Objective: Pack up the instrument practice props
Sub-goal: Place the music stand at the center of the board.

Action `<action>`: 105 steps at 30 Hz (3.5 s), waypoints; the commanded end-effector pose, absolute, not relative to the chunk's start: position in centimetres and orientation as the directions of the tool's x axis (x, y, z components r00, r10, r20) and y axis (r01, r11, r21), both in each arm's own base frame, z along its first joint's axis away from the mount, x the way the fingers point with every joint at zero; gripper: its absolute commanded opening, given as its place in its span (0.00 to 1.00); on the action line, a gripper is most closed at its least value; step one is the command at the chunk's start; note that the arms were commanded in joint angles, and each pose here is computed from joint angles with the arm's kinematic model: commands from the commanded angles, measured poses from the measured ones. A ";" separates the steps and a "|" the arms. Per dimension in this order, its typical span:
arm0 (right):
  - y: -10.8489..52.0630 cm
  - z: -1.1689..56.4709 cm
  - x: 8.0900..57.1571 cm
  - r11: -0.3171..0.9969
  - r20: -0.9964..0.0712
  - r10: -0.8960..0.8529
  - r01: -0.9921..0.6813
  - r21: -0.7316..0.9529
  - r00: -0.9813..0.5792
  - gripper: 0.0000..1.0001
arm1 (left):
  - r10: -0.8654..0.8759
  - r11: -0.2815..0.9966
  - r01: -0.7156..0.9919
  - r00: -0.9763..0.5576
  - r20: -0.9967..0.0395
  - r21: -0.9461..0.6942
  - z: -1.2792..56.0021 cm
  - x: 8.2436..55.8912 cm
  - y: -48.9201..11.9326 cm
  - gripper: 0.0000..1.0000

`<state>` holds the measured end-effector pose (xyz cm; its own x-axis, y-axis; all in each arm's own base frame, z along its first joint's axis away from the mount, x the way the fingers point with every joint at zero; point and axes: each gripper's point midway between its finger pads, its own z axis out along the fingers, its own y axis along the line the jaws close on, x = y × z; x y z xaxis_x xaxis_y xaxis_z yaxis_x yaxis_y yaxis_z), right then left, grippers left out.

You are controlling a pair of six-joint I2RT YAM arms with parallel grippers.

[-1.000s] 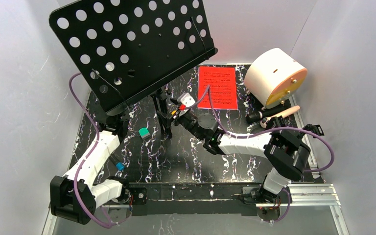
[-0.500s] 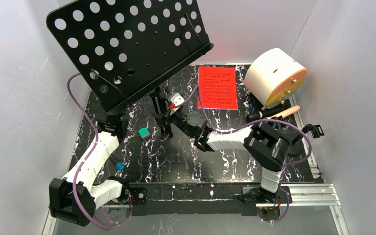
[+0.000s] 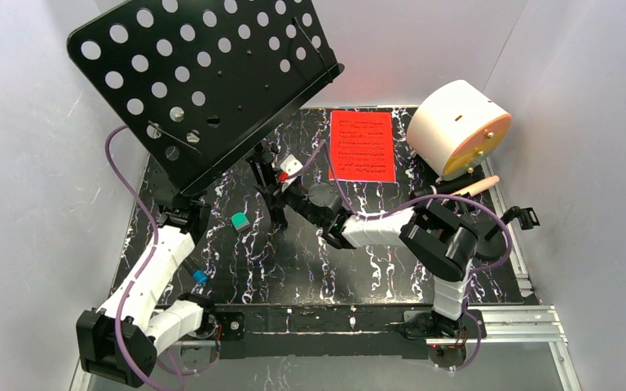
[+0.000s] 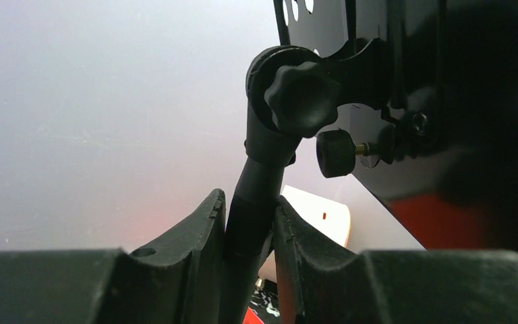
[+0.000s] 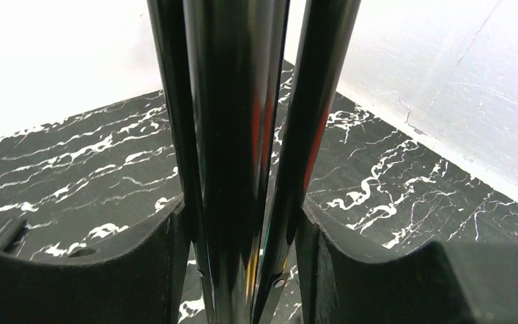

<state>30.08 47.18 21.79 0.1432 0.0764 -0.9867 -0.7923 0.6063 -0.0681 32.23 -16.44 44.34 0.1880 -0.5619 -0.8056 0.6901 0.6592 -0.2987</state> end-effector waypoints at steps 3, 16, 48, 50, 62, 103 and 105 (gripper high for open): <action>46.0 27.7 26.7 0.509 -0.969 0.172 -0.858 -0.064 0.175 0.24 | -0.634 0.647 0.523 -0.037 -0.773 -0.556 39.7 34.1 -15.6 0.00; 43.9 25.9 22.1 0.378 -0.984 0.128 -0.912 0.161 -0.120 0.03 | -0.724 0.610 0.335 -0.133 -0.677 -0.718 34.9 33.8 -13.8 0.00; 45.6 14.3 27.9 0.615 -0.947 -0.041 -0.755 0.228 -0.320 0.01 | -0.800 0.585 -0.143 -0.264 -0.539 -0.798 13.1 37.8 -12.0 0.00; 45.6 13.8 28.3 0.624 -0.945 -0.044 -0.748 0.227 -0.324 0.01 | -0.796 0.590 -0.153 -0.271 -0.541 -0.793 12.4 38.1 -12.0 0.00; 45.5 11.5 29.5 0.649 -0.936 -0.074 -0.729 0.216 -0.343 0.01 | -0.836 0.528 -0.268 -0.332 -0.437 -0.806 6.9 37.8 -12.7 0.07; 43.4 8.8 24.5 0.581 -0.862 -0.122 -0.739 0.340 -0.492 0.04 | -0.742 0.659 -0.211 -0.340 -0.577 -0.722 15.5 26.8 -8.6 0.49; 43.4 8.5 24.0 0.579 -0.852 -0.126 -0.735 0.352 -0.507 0.09 | -0.698 0.710 -0.192 -0.318 -0.641 -0.678 17.2 25.9 -7.6 0.49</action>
